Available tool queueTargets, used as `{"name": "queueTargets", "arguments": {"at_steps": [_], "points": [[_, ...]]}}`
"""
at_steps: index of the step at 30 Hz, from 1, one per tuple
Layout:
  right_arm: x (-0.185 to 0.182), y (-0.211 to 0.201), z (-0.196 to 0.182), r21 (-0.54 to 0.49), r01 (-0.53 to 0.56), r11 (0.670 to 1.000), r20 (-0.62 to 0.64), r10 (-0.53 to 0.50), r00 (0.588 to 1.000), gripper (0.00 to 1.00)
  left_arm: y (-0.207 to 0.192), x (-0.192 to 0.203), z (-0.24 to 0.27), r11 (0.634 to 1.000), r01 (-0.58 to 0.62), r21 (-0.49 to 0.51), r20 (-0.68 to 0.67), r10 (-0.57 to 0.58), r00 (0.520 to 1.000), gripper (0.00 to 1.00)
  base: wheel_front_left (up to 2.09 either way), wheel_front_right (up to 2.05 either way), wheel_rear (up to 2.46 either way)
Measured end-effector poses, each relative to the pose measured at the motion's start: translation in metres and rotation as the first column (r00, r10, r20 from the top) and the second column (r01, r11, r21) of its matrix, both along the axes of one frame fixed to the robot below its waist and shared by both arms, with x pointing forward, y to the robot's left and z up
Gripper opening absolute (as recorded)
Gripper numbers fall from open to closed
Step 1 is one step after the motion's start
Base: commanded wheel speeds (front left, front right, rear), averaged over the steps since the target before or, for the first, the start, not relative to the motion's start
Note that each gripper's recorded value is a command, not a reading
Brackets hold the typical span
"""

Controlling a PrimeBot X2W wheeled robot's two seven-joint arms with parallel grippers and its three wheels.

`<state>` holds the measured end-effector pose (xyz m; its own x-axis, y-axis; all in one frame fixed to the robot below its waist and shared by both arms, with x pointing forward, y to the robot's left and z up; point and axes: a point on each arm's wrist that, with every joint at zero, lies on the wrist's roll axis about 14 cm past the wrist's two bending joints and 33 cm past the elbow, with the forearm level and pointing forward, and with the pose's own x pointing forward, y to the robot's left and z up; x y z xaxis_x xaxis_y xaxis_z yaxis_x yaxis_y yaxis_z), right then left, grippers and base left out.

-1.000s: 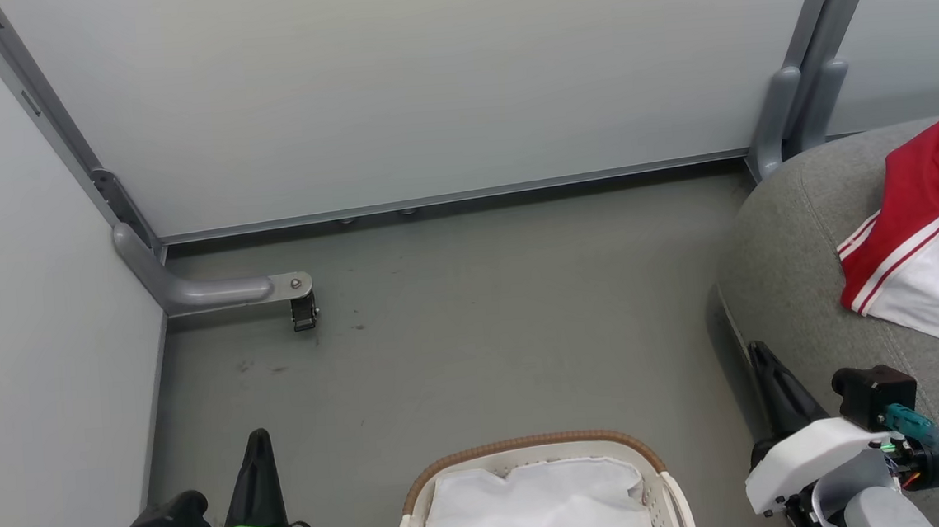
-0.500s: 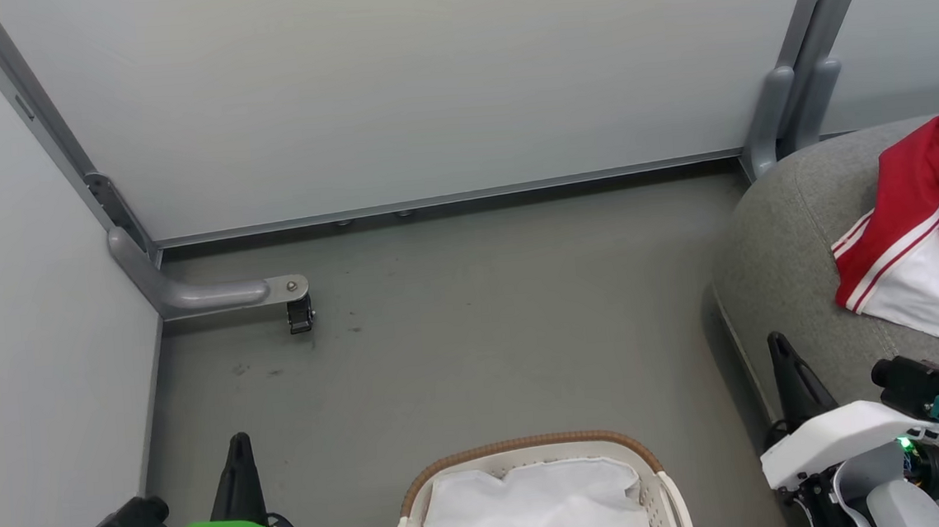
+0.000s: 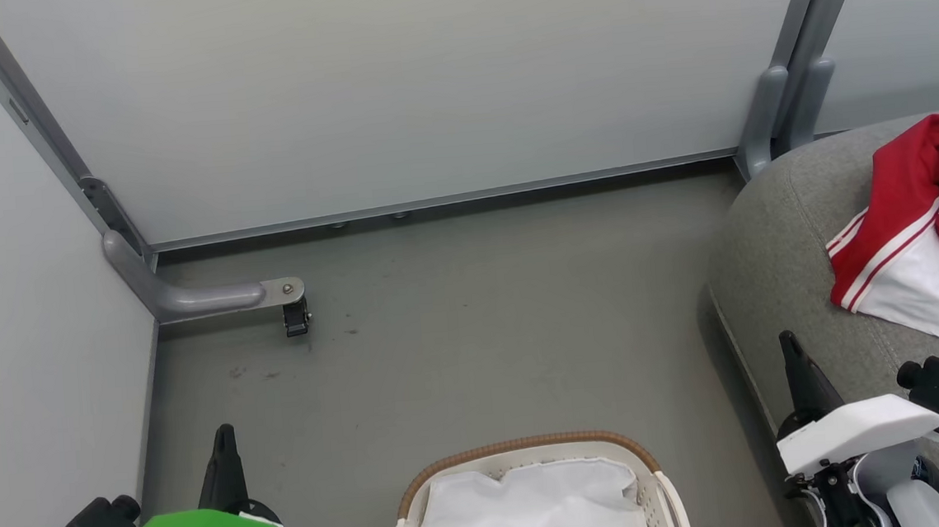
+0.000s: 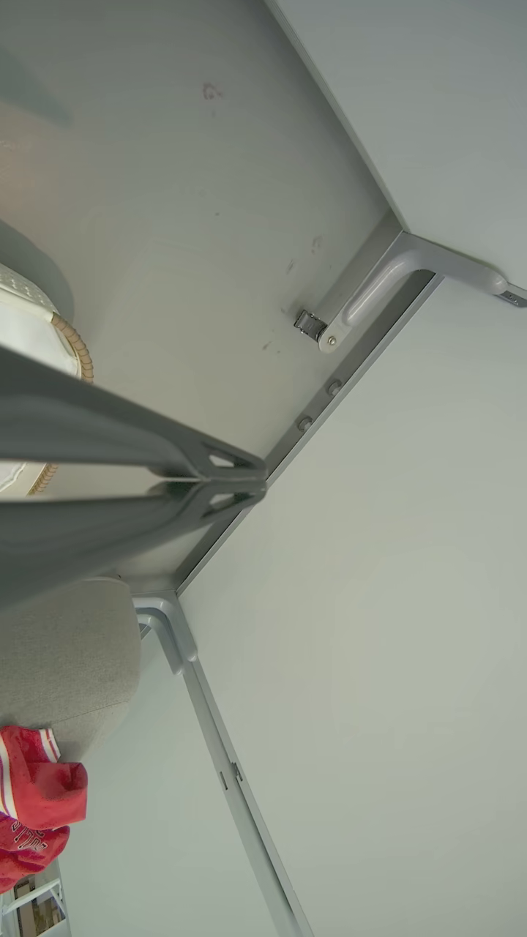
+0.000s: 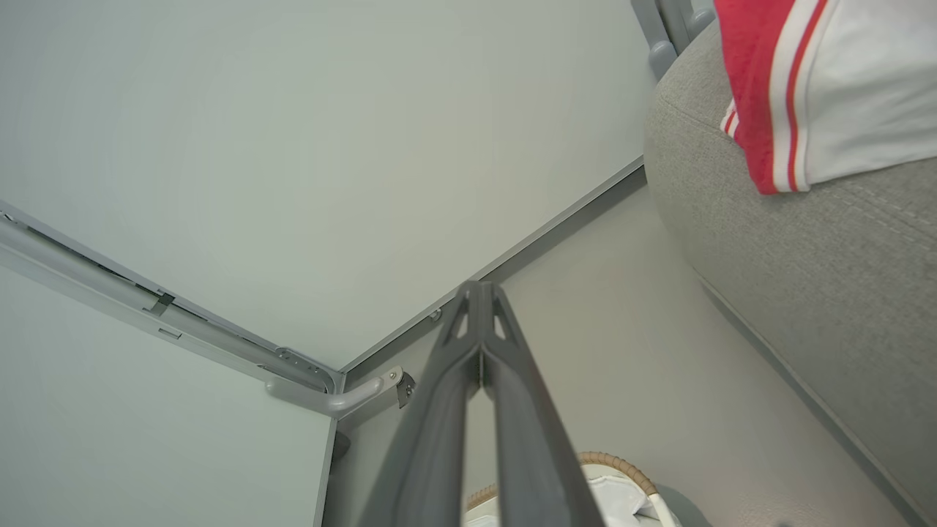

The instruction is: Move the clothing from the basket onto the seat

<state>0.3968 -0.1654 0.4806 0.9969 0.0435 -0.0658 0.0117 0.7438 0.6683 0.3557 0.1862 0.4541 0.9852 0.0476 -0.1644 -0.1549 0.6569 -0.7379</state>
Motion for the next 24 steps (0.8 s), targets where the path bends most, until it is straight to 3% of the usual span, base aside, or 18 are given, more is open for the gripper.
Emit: {"name": "queueTargets", "arguments": {"at_steps": [24], "points": [[-0.001,-0.012,0.006,0.300,0.047,0.953,-0.020,-0.043,0.999,0.00,0.006,0.011,0.012,0.965,-0.025,-0.261,0.027,0.033,0.999,0.00,0.00,0.00,0.00]]}}
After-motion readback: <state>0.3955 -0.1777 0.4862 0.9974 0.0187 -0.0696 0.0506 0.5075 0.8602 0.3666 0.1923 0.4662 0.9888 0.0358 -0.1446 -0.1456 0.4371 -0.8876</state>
